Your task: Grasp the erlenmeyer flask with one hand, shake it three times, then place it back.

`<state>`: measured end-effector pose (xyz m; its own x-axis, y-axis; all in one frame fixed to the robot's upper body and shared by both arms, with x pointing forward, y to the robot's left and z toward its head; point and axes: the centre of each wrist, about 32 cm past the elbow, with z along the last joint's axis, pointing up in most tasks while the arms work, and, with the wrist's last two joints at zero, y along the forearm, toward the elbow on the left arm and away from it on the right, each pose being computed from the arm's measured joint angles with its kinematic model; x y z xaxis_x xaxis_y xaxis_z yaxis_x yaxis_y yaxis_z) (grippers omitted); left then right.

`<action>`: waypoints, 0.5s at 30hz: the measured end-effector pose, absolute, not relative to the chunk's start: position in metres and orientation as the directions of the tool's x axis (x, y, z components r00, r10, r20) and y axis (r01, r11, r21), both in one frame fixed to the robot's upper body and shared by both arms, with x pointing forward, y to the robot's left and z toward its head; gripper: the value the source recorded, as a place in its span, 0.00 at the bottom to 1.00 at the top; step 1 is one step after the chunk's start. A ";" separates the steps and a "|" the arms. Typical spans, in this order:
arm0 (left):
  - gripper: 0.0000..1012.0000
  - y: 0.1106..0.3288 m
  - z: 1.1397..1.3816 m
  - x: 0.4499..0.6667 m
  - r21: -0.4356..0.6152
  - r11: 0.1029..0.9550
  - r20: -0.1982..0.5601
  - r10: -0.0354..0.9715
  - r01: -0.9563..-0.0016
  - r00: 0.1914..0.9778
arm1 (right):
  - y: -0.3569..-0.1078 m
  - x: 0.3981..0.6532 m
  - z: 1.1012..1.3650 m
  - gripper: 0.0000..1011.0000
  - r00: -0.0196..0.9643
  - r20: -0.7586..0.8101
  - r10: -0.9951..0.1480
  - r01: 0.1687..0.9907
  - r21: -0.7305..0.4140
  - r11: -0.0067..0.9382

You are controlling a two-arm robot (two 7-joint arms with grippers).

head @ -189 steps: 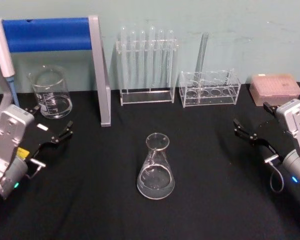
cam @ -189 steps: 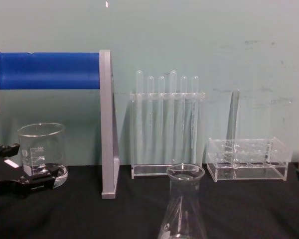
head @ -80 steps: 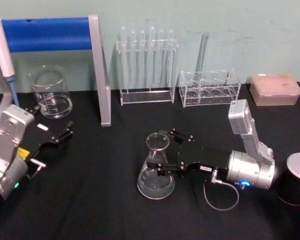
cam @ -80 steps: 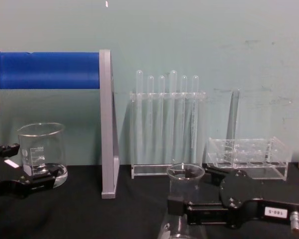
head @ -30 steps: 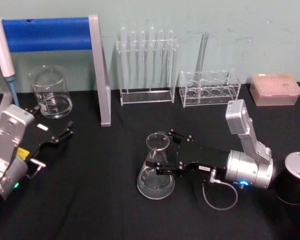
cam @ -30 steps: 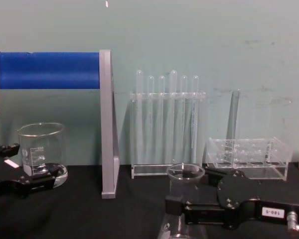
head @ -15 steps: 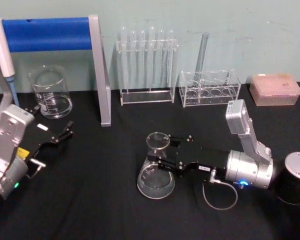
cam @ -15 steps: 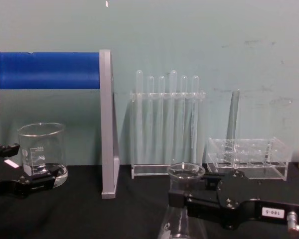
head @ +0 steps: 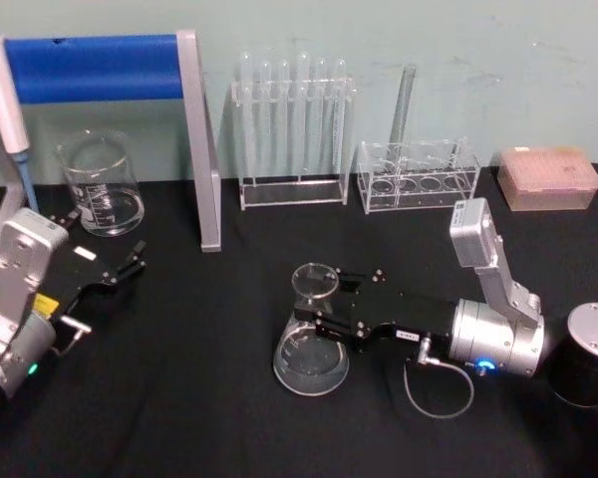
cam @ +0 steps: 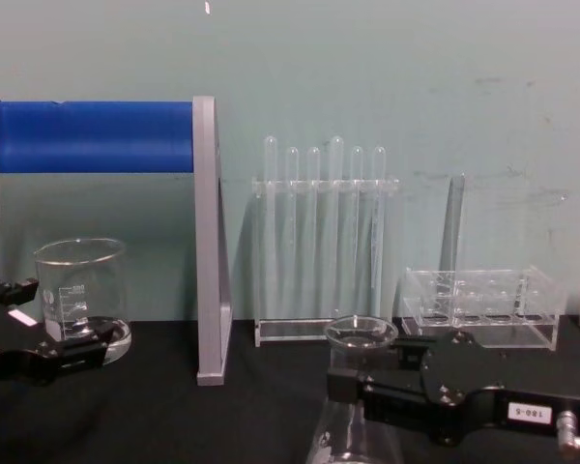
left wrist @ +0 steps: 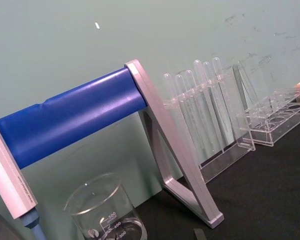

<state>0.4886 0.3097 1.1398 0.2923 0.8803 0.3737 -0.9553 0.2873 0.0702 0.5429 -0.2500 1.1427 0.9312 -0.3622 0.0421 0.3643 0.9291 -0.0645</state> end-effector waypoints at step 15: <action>0.99 0.310 1.140 0.489 0.070 0.287 0.374 0.880 -0.955 0.292 | -0.253 0.526 1.163 0.44 0.881 0.042 -0.470 0.469 0.041 0.882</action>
